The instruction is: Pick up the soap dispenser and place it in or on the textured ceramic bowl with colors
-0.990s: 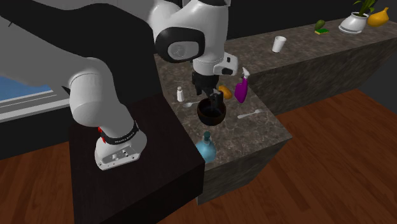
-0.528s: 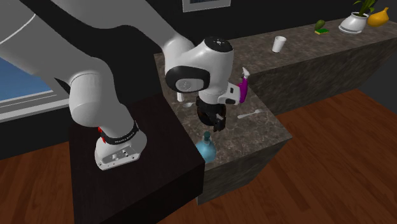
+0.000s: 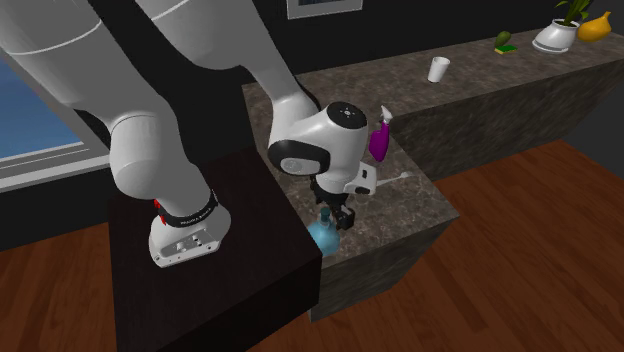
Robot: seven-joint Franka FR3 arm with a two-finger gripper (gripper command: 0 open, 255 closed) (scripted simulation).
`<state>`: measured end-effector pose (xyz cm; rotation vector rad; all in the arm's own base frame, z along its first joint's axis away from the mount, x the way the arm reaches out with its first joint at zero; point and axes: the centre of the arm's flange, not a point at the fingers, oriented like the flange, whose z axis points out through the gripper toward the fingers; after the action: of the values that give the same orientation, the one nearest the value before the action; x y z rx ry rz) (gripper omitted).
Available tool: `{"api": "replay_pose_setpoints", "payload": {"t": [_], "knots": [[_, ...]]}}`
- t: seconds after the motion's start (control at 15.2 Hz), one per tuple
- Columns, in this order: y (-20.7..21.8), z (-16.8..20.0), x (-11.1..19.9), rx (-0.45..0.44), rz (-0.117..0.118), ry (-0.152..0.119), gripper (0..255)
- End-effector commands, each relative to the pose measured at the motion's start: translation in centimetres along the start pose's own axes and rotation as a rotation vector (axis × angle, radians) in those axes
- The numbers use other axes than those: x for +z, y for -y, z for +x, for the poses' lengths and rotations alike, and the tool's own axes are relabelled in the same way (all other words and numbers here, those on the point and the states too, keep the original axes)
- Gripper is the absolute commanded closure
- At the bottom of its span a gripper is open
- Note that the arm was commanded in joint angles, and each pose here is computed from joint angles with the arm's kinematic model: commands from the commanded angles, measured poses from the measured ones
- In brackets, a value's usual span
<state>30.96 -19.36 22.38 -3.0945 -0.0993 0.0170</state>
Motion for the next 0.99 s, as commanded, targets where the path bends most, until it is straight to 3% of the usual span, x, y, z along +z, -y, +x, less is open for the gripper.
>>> {"api": "replay_pose_setpoints", "payload": {"t": [0.0,0.13,0.66,0.73,0.92], "knots": [[0.0,0.0,1.0,0.0,-0.001,0.0,0],[0.0,0.0,2.3,0.0,-0.001,0.0,0],[0.0,0.0,2.3,0.0,-0.001,0.0,0],[0.0,0.0,2.3,0.0,-0.001,0.0,255],[0.0,0.0,2.3,0.0,-0.001,0.0,255]]}}
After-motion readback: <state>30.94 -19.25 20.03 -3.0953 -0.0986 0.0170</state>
